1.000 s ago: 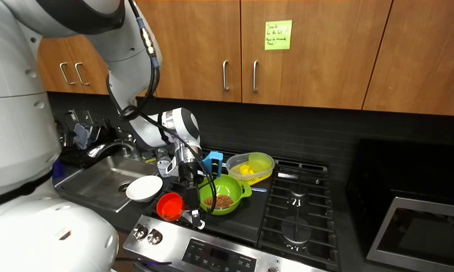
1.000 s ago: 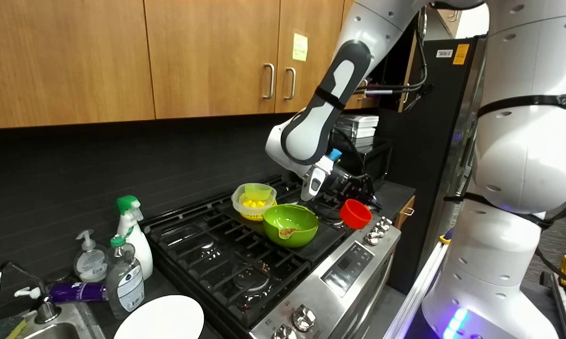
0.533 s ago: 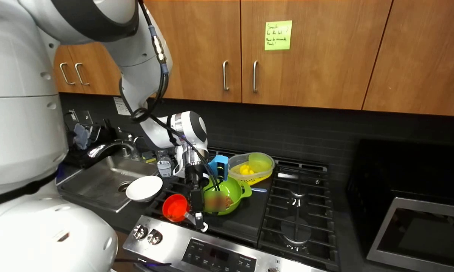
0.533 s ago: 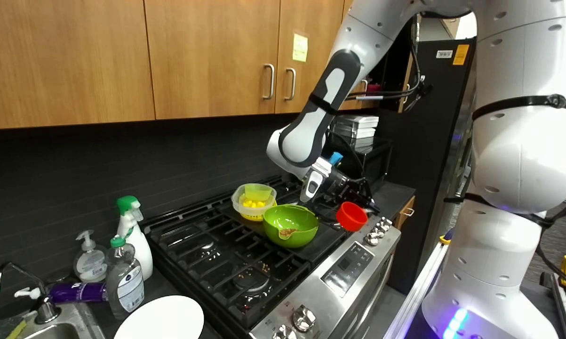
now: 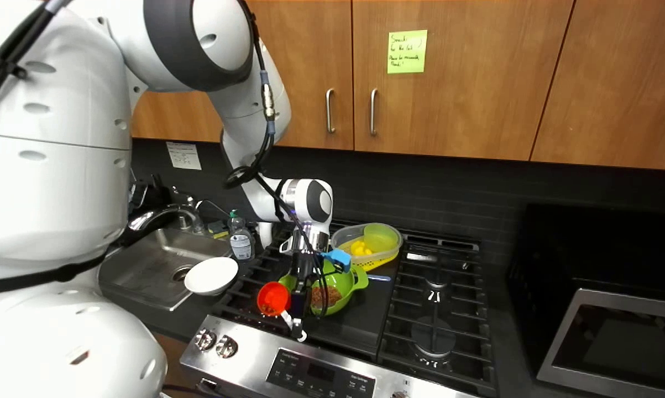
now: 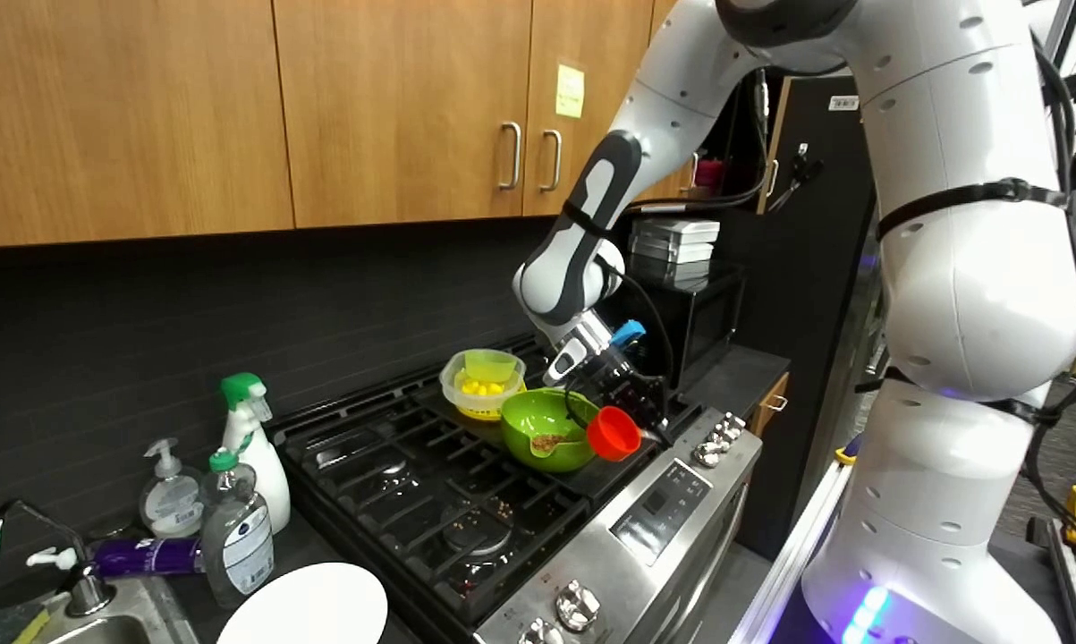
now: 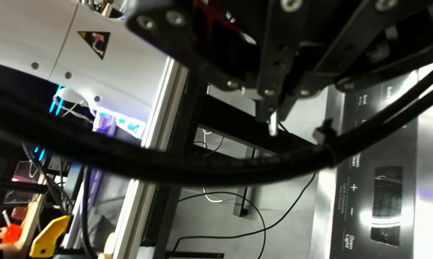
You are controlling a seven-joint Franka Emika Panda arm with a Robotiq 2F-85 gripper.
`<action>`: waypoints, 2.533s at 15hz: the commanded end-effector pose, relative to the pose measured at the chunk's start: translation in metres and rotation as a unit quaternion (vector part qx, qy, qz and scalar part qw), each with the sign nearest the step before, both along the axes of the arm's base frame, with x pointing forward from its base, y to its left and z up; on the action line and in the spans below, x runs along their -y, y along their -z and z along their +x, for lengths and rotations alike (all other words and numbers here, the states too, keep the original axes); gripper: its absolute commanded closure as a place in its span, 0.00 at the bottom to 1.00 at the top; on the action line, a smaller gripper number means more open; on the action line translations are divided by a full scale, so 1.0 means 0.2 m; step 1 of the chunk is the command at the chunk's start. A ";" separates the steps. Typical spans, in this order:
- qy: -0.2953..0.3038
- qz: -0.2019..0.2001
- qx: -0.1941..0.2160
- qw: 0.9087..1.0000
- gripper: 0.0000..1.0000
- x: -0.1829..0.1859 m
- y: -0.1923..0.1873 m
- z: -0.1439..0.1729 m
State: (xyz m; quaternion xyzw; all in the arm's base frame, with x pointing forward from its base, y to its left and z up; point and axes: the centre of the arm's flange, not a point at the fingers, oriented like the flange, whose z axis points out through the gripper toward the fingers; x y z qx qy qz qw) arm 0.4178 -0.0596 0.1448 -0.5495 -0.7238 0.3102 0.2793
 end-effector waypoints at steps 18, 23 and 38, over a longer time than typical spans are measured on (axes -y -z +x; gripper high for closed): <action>0.003 0.017 0.075 0.997 0.99 -0.14 -0.23 0.08; -0.003 -0.007 0.098 0.995 0.99 -0.12 -0.46 0.02; 0.038 0.032 0.139 0.989 0.99 -0.09 -0.59 0.04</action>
